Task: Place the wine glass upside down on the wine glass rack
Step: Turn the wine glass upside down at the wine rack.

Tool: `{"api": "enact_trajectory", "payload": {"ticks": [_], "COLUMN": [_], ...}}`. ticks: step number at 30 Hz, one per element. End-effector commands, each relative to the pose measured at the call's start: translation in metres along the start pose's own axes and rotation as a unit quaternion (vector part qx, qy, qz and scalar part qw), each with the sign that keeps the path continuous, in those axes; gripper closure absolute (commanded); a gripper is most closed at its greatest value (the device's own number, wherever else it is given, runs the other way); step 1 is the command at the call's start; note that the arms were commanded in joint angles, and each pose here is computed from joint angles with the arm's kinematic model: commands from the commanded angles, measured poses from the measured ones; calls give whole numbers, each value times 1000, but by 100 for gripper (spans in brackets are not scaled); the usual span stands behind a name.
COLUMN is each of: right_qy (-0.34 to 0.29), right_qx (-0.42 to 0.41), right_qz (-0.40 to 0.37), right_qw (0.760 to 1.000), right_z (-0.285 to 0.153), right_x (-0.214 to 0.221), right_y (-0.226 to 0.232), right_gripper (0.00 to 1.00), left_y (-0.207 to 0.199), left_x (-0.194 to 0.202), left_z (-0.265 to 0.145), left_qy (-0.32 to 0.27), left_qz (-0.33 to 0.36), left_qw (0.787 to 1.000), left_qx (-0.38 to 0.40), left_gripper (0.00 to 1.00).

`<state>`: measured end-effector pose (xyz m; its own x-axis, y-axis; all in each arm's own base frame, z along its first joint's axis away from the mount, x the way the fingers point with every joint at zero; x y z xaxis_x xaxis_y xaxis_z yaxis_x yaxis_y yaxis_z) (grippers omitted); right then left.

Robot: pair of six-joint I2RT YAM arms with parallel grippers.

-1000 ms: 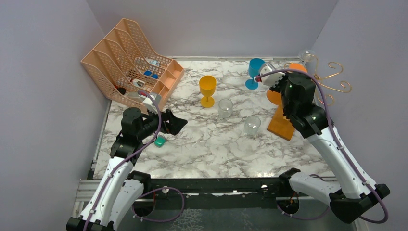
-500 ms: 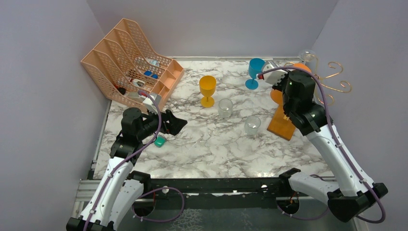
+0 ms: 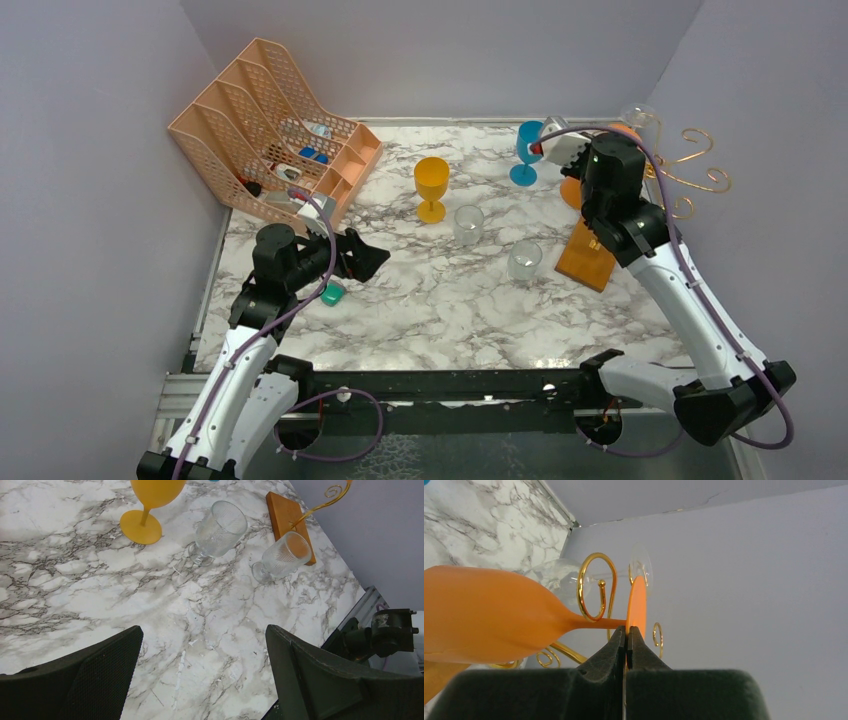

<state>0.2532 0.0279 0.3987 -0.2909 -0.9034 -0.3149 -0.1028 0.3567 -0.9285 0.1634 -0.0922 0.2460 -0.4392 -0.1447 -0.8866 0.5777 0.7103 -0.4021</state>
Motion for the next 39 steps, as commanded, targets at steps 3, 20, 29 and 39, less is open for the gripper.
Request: {"api": "enact_trajectory", "payload": {"ticks": [3, 20, 29, 39], "right_qy": [-20, -47, -66, -94], "right_qx": [31, 16, -4, -15], "right_qz": [13, 16, 21, 20], "right_qw": [999, 999, 998, 995], "right_z": [4, 15, 16, 13], "right_x": [-10, -22, -25, -26], "right_y": [-21, -23, -20, -20], "right_gripper": [99, 99, 99, 99], "left_y": [-2, -3, -3, -2], "left_x": [-5, -5, -5, -4], "left_z": [-2, -3, -3, -2], "left_qy": [-12, -13, -13, -11], "left_qz": [15, 17, 17, 15], "left_qw": [1000, 1000, 1000, 1000], "left_qx": [-4, -4, -4, -5], "left_gripper": [1, 1, 1, 1]}}
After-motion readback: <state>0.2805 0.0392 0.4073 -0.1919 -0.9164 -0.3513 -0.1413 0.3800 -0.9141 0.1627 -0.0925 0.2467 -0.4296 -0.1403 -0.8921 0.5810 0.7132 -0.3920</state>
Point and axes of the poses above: each gripper's point midway between its finger pads, its own z axis out along the fingers, its own y axis along the line the jaws close on, x = y × z, the point moved 10 cm from there along -z, back along the fingers, and after that the axes turned 3 degrees about z, right-handed, at the moved point
